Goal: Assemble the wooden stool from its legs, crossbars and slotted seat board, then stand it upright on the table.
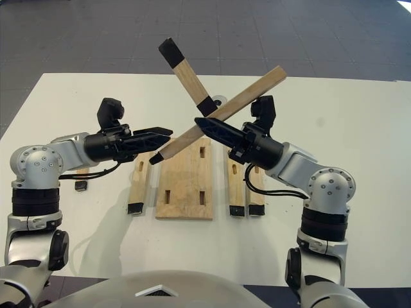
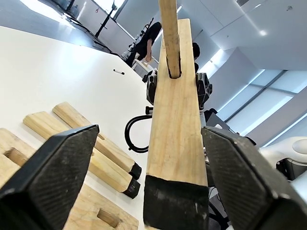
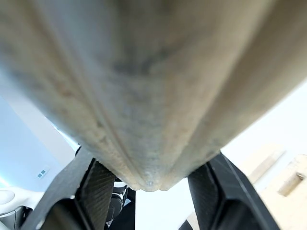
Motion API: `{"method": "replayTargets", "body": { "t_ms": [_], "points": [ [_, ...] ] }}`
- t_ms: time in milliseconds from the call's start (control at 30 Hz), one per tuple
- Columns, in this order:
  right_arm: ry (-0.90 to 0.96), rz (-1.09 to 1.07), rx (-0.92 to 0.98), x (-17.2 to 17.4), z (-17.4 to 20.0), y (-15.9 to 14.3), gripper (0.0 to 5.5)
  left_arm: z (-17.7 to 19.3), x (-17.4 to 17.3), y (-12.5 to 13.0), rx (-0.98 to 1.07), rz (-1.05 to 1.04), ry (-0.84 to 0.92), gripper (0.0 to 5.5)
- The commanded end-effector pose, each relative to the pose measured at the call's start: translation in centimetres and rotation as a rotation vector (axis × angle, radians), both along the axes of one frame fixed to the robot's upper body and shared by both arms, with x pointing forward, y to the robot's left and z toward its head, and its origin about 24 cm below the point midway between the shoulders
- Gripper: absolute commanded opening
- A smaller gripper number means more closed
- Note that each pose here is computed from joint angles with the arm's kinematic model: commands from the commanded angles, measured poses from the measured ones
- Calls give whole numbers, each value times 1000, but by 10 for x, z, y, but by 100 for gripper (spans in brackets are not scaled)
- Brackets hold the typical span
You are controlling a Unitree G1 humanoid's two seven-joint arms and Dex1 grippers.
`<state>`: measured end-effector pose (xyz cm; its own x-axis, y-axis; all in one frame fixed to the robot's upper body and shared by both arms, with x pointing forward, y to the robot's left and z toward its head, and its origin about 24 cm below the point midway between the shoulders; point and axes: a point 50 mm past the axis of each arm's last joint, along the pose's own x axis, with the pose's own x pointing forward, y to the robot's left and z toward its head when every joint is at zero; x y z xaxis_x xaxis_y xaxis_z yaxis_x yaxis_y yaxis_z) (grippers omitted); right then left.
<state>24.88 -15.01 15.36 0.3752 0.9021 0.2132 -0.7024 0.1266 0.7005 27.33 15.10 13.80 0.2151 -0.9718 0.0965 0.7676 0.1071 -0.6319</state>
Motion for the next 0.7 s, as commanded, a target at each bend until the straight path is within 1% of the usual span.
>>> {"method": "replayTargets", "body": {
  "t_ms": [33, 133, 267, 333, 400, 533, 700],
  "points": [
    [-46, -22, -125, -3, -2, -13, 204, 1, 13, 23, 78, 227, -117, 394],
    [-122, -43, -218, 0, 1, -20, 204, -8, 14, 31, 249, 312, -257, 394],
    [-227, -97, -362, 15, -1, -28, 204, -27, -4, 27, 567, 212, -478, 394],
    [-271, -149, -438, 24, -3, -32, 204, -36, -17, 20, 668, 138, -566, 394],
    [-295, -187, -475, 29, -4, -34, 204, -45, -33, 10, 741, 61, -623, 394],
    [-322, -192, -510, 30, -7, -32, 204, -56, -57, 1, 845, -24, -672, 394],
    [-342, -182, -513, 29, -5, -26, 204, -66, -65, 0, 985, -101, -765, 394]
  ]
}}
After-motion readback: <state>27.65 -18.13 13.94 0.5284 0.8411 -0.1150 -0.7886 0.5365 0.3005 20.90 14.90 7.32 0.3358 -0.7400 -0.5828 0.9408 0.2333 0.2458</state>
